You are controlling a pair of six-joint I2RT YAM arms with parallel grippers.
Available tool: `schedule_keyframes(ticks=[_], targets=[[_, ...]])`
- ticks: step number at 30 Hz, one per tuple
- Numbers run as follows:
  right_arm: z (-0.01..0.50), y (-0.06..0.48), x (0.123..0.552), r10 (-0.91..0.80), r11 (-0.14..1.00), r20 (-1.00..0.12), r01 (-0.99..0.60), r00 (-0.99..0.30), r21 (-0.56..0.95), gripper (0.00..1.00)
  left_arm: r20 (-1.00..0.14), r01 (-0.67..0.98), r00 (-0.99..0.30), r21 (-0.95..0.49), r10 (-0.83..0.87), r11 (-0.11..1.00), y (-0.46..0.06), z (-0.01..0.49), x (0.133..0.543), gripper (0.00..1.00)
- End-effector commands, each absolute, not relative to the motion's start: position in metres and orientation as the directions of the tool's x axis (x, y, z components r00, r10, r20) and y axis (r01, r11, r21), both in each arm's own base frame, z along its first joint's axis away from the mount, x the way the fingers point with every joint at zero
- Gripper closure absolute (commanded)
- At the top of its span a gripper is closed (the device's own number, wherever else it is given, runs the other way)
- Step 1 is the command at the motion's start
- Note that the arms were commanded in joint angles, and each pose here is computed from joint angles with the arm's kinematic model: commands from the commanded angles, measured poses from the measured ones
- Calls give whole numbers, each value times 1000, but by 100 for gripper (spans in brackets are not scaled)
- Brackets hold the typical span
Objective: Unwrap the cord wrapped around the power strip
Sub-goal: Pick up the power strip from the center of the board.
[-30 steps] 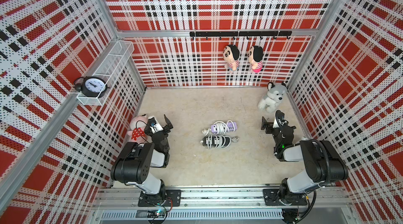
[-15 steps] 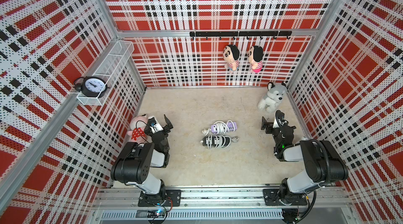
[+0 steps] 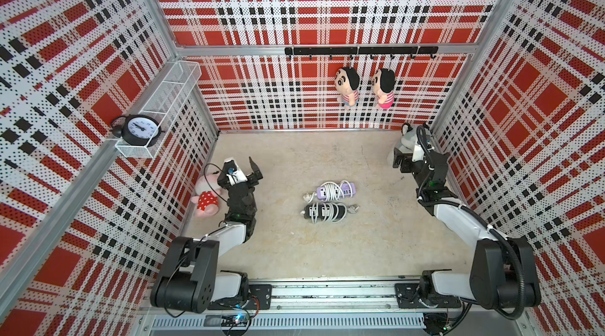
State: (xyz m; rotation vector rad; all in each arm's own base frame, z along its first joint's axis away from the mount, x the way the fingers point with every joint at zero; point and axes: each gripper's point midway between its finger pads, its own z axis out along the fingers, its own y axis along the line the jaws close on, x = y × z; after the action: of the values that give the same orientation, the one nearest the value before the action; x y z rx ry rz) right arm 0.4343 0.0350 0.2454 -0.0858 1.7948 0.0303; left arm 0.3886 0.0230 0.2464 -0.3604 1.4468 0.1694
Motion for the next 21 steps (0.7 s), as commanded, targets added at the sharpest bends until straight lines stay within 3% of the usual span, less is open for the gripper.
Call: schedule_keyframes(ticks=[1, 2, 3, 5, 9, 15, 21], targets=[[183, 75, 411, -219, 960, -840, -265, -495, -94, 0, -989, -354, -79, -92, -128, 931, 6, 227, 396, 2], [194, 87, 420, -227, 954, -852, -285, -472, -96, 0, -984, -345, -107, -97, -142, 934, -1, 227, 398, 2], [171, 102, 404, -367, 899, -759, -414, -537, -142, 0, -980, -307, -136, -100, -147, 947, -20, 226, 399, 2], [161, 125, 395, -543, 801, -658, -557, -521, -220, 0, -972, -267, -178, -99, -150, 959, -41, 225, 398, 2], [133, 152, 378, -825, 530, -439, -755, -355, -387, 0, -956, -169, -245, -124, -163, 978, -79, 223, 394, 2], [128, 189, 377, -883, 372, -412, -871, -225, -322, 0, -944, -122, -254, -185, -211, 975, -93, 233, 383, 2], [96, 189, 369, -932, 280, -293, -935, -212, -215, 0, -935, -112, -246, -234, -255, 966, -87, 239, 373, 2]])
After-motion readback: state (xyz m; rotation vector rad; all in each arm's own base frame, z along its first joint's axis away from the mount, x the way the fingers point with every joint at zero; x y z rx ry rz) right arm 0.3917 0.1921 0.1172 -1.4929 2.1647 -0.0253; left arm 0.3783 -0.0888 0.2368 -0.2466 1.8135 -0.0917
